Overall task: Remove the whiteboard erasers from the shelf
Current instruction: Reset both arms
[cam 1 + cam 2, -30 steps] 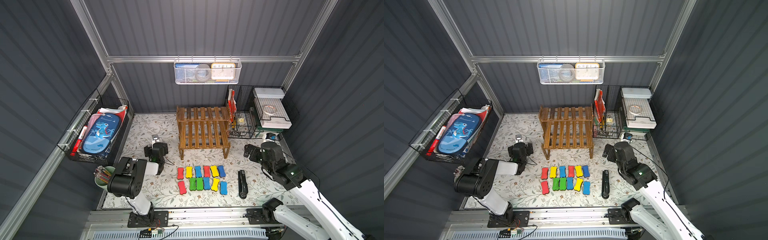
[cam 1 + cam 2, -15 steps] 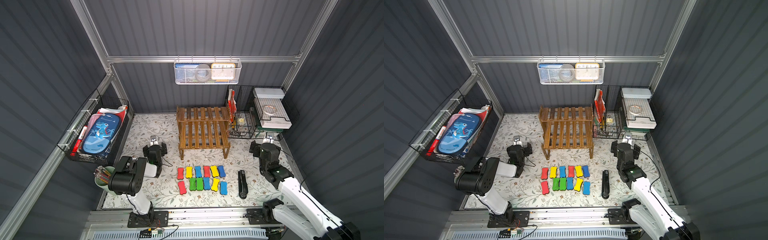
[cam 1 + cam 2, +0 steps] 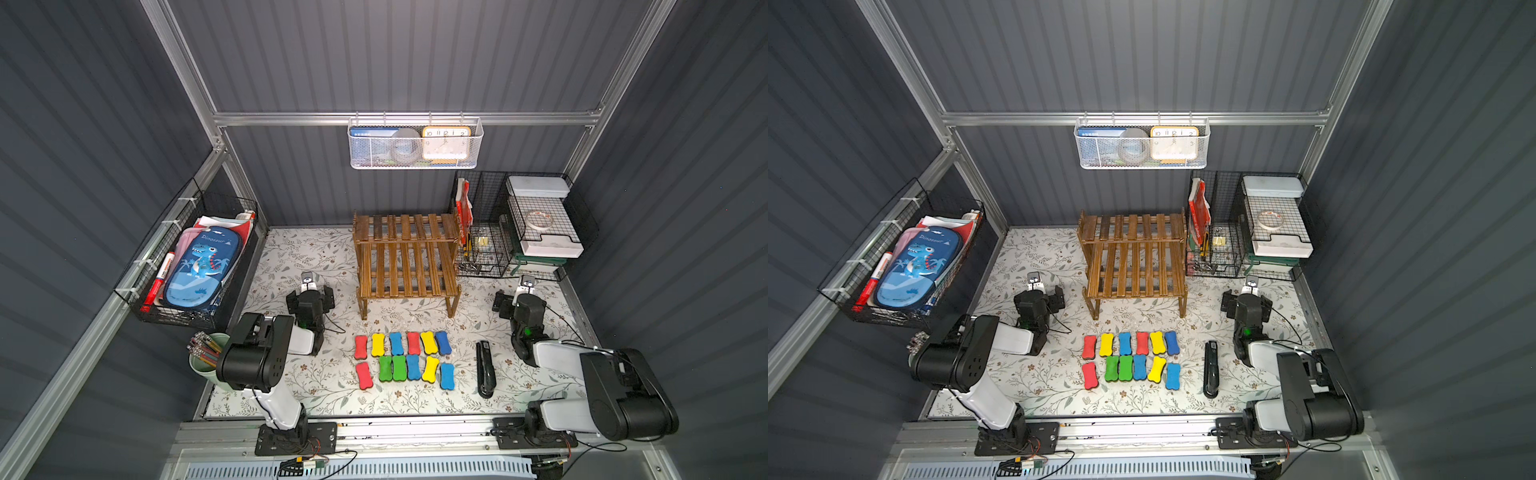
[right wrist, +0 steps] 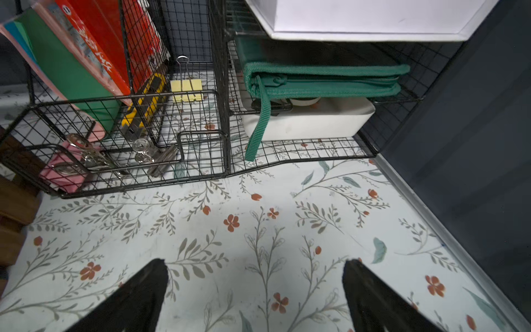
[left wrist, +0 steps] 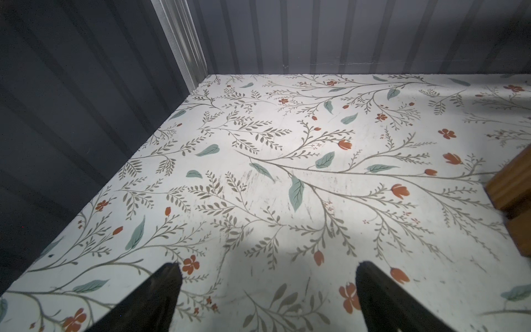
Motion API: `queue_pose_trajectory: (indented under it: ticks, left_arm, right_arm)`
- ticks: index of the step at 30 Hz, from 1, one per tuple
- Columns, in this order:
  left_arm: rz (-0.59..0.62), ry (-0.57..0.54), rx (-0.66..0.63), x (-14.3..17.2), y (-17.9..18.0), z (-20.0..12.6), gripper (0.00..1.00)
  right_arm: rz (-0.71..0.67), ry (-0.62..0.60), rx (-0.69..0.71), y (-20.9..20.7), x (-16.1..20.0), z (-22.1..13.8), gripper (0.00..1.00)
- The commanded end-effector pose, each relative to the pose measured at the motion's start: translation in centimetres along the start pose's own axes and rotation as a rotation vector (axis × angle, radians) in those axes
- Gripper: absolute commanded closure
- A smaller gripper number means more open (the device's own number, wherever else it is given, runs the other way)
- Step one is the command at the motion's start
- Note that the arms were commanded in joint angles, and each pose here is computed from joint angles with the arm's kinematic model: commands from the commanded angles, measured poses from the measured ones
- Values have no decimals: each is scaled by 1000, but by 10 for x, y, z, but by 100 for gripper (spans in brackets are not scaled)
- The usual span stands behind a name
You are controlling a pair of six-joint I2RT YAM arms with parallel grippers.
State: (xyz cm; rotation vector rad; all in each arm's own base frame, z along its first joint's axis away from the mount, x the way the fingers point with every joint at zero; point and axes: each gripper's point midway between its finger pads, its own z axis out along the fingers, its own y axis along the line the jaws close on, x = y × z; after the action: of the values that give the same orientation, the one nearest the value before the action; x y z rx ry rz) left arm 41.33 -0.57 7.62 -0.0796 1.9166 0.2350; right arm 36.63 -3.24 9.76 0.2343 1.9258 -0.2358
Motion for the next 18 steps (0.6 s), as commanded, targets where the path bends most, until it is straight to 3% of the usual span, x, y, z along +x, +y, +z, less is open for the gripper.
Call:
queue_pose_trajectory:
  ticks: [1,4,8,14,18]
  left_arm:
    - [-18,-10,1,-6,1,2,1]
    - [-18,-11,1,-6,1,2,1]
    - [-18,-10,1,-6,1,2,1]
    - [-18,-10,2,-6,0,2,1]
    - [-17,-9,2,-6,0,2,1]
  right_arm:
    - [48,-82,-52,11,-12,8,1]
    - [34,-136,-74,16,-13,15,1]
    - [56,-4,-45,10,-6,23,1]
    - [93,-87,-10,-1,-11,22,1]
    - [99,-69,8,-3,-10,23,1]
